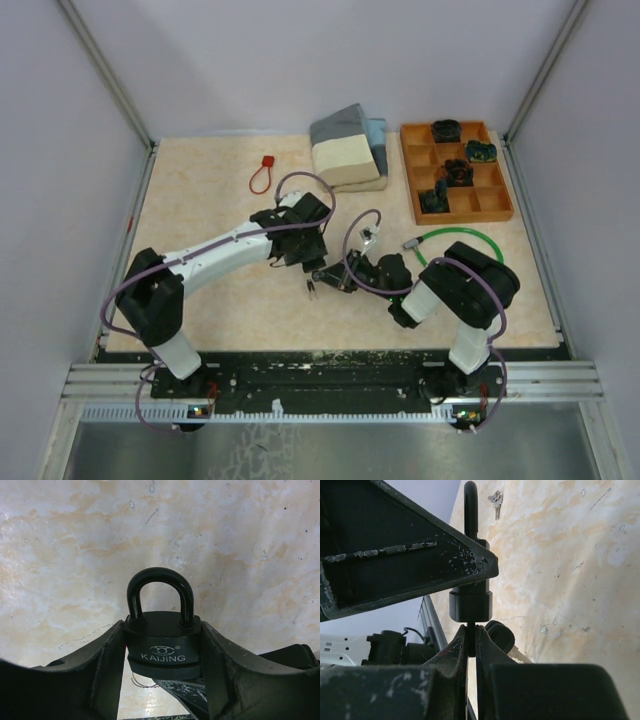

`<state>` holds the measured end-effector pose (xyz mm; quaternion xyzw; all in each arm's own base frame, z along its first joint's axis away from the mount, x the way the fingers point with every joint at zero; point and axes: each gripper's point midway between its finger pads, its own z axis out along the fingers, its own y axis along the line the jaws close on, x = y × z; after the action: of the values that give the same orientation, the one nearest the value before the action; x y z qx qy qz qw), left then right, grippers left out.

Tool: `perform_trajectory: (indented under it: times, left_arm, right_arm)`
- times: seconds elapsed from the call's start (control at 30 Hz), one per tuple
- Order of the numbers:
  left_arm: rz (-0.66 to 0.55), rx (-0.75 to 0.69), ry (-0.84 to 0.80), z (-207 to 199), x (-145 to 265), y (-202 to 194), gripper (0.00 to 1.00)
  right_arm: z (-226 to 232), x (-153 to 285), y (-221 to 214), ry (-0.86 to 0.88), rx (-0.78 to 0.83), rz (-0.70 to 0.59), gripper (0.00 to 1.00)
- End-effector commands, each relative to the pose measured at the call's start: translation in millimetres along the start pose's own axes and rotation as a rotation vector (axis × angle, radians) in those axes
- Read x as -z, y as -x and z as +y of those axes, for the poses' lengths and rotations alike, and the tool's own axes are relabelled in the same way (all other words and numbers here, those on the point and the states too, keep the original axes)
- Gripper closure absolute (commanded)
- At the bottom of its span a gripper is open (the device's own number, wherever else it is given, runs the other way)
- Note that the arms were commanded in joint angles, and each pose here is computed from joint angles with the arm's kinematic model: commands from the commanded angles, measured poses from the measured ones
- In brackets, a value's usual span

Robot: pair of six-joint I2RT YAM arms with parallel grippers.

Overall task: Unlock with the key
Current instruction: Unlock the lock.

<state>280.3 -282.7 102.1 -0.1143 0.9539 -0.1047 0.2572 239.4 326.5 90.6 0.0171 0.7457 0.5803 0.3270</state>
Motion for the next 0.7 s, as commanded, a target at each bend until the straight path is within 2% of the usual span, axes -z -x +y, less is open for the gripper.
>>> perform_trajectory:
  times: [0.0,0.27,0.53,0.67]
  left_arm:
    - [0.107,0.018,-0.137,-29,23,-31,1.00]
    - [0.081,0.021,-0.229,-33,37,-34,1.00]
    - [-0.080,-0.048,-0.642,-59,82,-23,1.00]
    - [-0.172,-0.095,-0.873,-73,120,-17,1.00]
  right_arm:
    - [43,-6,69,0.136,0.130,-0.249,1.00]
    - [55,2,90,0.195,0.151,-0.286,1.00]
    - [89,18,93,0.358,0.114,-0.237,1.00]
    - [104,21,97,0.402,0.116,-0.218,1.00]
